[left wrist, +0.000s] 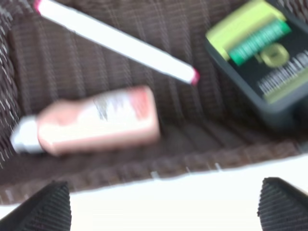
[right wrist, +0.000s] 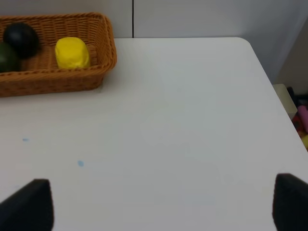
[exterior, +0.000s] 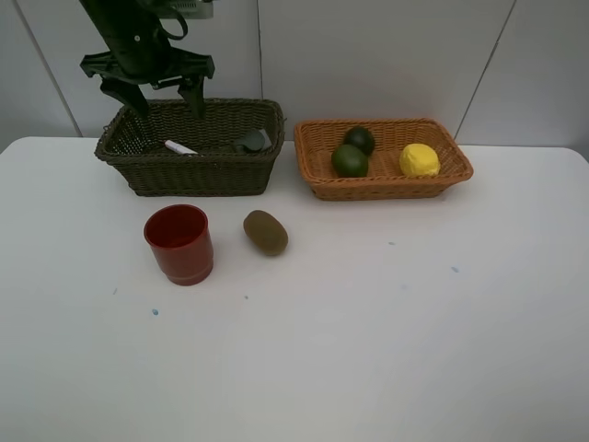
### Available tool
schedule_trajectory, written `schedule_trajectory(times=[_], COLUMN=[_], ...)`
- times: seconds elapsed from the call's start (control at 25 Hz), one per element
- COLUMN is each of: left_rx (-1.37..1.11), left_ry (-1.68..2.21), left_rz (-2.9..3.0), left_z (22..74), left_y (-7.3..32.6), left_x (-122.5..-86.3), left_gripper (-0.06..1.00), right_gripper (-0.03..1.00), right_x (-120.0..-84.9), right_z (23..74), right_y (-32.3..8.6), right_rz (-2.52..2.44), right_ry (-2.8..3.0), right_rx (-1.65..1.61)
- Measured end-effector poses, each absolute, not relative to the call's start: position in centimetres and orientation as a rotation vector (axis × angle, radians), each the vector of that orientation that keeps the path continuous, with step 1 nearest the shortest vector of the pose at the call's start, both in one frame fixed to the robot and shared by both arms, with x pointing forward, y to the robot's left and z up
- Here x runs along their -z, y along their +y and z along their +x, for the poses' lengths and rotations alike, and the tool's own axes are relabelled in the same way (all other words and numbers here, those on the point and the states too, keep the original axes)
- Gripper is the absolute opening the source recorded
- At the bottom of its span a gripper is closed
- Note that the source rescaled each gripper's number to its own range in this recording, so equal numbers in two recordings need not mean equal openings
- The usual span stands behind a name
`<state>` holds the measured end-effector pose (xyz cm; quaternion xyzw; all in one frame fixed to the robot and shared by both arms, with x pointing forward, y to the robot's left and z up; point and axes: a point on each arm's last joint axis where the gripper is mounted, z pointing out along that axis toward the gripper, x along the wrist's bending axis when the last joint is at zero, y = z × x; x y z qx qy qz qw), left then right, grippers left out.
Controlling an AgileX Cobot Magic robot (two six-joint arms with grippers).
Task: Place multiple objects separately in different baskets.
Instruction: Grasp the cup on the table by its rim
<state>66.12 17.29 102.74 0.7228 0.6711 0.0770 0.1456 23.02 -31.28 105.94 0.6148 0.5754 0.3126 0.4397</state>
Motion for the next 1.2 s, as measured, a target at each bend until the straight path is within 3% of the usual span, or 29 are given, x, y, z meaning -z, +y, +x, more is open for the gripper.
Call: schedule_trajectory(times=[0.36, 0.84, 1.2], left_rx=[-0.110, 0.030, -0.043], left_ry=[1.868, 1.952, 1.935], left_rz=[2.232, 2.439, 2.441], left_z=[62.3, 58.8, 56.9], left_y=[14.4, 14.2, 15.7], left_x=[-104.9, -99.1, -97.2], left_gripper=[1.00, 1.00, 1.00], right_gripper=[1.00, 1.00, 1.00], right_x=[-105.9, -105.9, -105.9], right_z=[23.0, 23.0, 23.0], right_y=[-31.3, -31.3, -31.3], right_rz=[1.527, 1.527, 1.527], right_ry=[1.429, 1.429, 1.429], right_rx=[-0.777, -0.777, -0.777])
